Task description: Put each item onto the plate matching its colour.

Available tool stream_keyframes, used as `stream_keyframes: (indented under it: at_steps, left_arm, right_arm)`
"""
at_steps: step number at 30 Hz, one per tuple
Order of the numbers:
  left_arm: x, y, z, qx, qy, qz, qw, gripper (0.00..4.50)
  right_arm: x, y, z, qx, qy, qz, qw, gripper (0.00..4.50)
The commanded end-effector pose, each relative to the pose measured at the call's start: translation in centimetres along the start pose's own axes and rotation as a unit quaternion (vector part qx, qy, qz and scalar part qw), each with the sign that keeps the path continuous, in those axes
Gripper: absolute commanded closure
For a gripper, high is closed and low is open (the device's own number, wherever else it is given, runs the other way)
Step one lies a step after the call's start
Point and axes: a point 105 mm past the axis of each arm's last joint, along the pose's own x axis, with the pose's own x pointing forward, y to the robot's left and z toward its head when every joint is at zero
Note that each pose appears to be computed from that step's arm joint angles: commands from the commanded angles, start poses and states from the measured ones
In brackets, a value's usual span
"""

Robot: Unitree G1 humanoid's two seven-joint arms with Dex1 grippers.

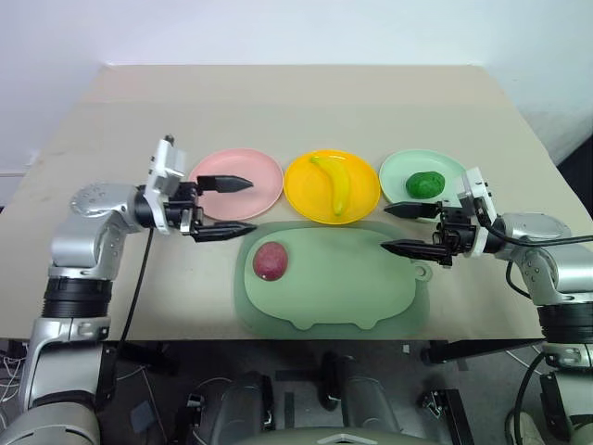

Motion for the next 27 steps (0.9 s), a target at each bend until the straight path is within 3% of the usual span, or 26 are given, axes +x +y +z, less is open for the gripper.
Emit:
stream_keyframes:
  at_steps: [1,5,13,23,27]
  left_arm:
    - [0.5,-0.8,0.6,0.021,0.003,0.001,1.0,0.0]
    - [0.6,-1.0,0.9,0.03,-0.001,0.026,0.999,0.0]
    - [2.5,-1.7,-1.0,0.022,0.036,0.11,0.993,0.0]
    - [3.5,-2.6,-1.5,-0.015,0.007,0.138,0.99,0.0]
    - [3.5,-2.6,-3.4,-0.045,0.021,0.157,0.986,0.0]
  right_arm:
    - [-0.1,0.3,1.4,-0.022,-0.015,0.012,1.0,0.06]
    - [0.0,0.1,1.6,-0.028,-0.013,0.009,0.999,0.06]
    - [0.9,-0.3,2.7,-0.023,-0.038,0.008,0.999,0.06]
    - [1.1,-0.7,3.3,-0.017,-0.041,0.014,0.999,0.06]
    - [1.1,-0.8,3.4,-0.017,-0.041,0.013,0.999,0.06]
